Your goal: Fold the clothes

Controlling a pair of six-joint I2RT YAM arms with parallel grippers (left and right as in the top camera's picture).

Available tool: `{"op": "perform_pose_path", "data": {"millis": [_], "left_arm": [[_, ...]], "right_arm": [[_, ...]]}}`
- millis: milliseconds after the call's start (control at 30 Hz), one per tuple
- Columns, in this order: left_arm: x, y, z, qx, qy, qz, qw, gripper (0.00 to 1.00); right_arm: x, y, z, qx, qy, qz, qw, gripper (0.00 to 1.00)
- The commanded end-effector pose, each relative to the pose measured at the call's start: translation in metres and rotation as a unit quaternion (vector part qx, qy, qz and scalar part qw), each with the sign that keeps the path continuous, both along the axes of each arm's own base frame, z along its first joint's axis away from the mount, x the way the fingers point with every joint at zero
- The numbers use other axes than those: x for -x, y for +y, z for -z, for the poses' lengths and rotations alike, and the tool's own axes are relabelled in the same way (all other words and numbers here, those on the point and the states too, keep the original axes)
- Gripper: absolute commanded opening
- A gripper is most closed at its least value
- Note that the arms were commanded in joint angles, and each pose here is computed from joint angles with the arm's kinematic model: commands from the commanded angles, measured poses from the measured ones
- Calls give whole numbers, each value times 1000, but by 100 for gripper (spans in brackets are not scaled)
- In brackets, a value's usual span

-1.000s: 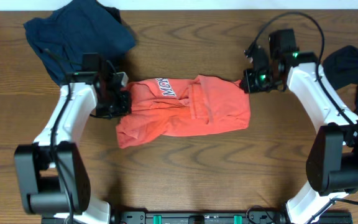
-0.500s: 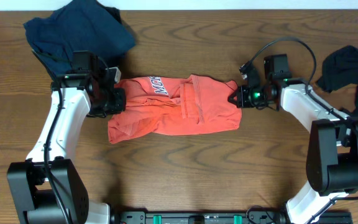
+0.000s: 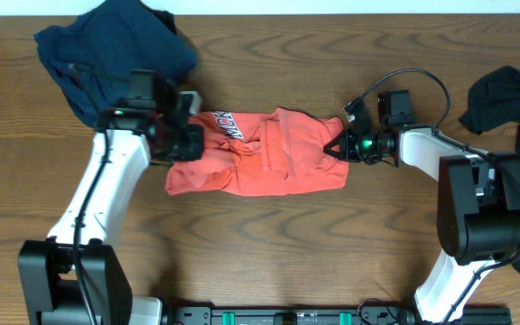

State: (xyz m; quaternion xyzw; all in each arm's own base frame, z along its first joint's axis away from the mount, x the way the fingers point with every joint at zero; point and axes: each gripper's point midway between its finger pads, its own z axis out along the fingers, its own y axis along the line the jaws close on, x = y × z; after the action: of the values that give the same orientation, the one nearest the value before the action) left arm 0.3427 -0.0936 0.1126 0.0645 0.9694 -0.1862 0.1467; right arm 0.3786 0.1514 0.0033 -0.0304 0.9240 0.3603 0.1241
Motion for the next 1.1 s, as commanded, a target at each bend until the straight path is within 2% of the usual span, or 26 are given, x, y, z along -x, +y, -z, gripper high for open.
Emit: {"op": "perform_pose_path", "data": {"millis": [0,333,533,800,1067], "left_arm": [[-9,-30,-23,21,-39,25,999,6],[-5,-136,-45,52,-130,141,980,6],[1,-186,-32,47,-159,190,968,6],[-1,-238,1,75,-162,208,962,6],[5,-269,-8,98,-197,233,947,6]], "right_arm": [[20,-6,39,30,57,8,998,1],[20,-6,39,31,58,8,998,1],[23,-6,39,29,64,7,997,1],[25,-6,40,30,70,7,997,1],[25,-6,40,30,70,7,997,1]]}}
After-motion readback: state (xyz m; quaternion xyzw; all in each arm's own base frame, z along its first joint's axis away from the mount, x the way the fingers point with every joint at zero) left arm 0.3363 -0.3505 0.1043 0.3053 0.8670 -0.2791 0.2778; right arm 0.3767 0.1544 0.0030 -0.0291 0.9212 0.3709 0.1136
